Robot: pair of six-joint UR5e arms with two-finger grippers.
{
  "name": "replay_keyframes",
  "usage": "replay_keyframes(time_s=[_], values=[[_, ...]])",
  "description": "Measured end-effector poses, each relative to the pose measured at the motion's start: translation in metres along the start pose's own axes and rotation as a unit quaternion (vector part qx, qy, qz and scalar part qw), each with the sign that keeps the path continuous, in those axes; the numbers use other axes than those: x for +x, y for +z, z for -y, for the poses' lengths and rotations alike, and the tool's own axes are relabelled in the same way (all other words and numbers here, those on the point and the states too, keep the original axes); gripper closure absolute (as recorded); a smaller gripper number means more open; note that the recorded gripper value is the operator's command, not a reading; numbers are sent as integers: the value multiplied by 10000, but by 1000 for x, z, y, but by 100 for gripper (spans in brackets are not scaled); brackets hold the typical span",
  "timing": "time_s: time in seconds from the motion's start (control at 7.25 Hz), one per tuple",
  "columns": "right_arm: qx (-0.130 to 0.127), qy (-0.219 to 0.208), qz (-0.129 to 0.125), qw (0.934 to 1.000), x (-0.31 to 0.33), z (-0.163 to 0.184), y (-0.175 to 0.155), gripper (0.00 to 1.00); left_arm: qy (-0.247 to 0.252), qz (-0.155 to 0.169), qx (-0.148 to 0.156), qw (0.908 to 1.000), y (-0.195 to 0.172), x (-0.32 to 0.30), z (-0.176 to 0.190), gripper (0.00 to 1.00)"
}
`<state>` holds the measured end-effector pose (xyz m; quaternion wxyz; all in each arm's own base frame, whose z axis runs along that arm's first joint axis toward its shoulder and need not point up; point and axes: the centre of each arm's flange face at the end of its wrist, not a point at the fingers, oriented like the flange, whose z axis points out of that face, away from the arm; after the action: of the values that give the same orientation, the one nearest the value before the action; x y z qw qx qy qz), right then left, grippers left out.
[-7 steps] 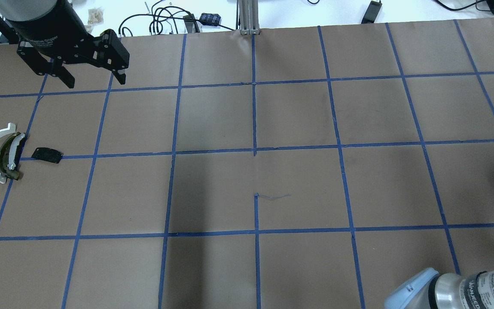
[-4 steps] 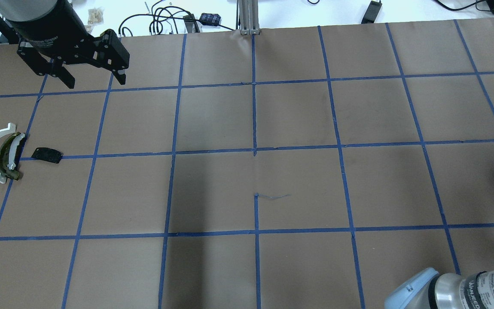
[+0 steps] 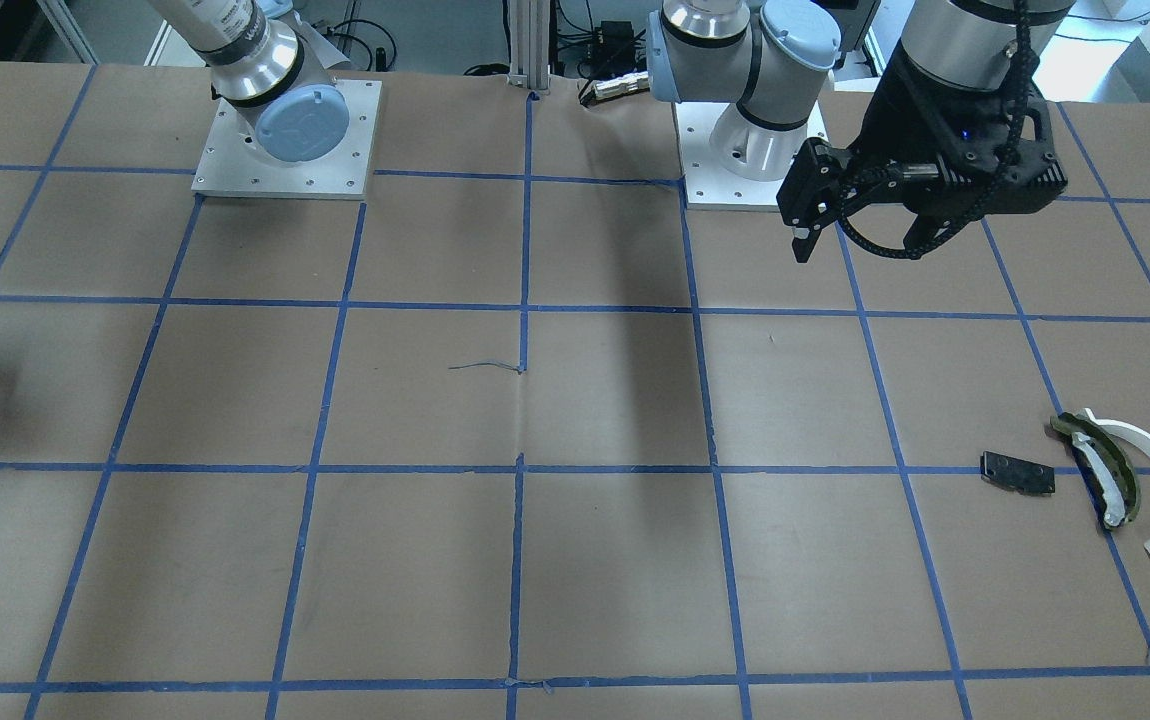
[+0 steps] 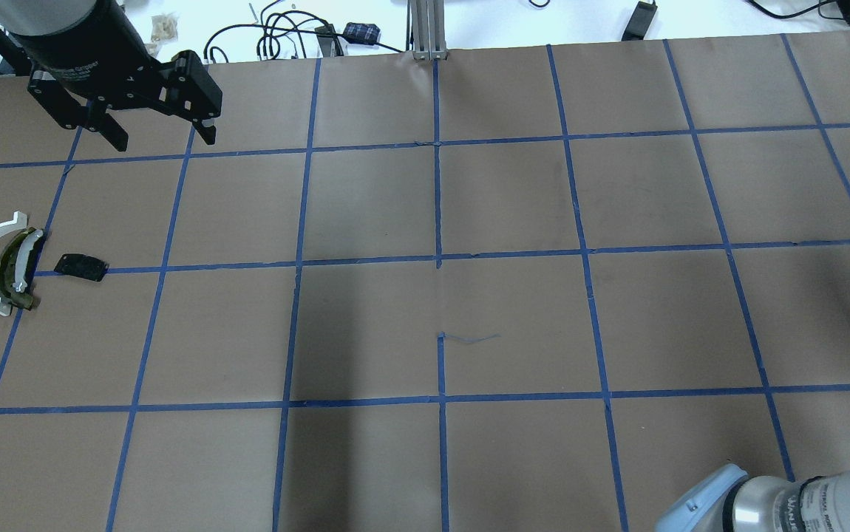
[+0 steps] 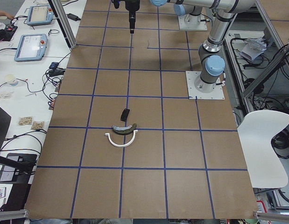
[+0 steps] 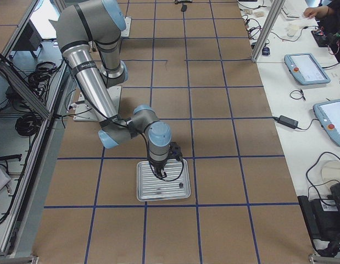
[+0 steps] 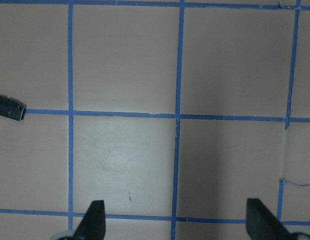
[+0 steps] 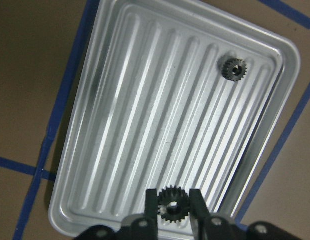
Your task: Place bearing gear from tray to pile
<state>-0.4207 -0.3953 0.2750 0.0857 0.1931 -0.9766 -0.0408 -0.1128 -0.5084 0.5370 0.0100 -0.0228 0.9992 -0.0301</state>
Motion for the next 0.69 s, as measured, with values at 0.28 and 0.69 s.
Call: replay_keyframes(time_s=[0.28, 0.69], values=[[207, 286, -128, 9993, -23, 32, -43, 97, 0, 5, 4, 10000, 0, 0, -1, 0], [469, 620, 109, 9969, -133, 170, -88, 95, 0, 4, 8, 10000, -1, 0, -1, 0]])
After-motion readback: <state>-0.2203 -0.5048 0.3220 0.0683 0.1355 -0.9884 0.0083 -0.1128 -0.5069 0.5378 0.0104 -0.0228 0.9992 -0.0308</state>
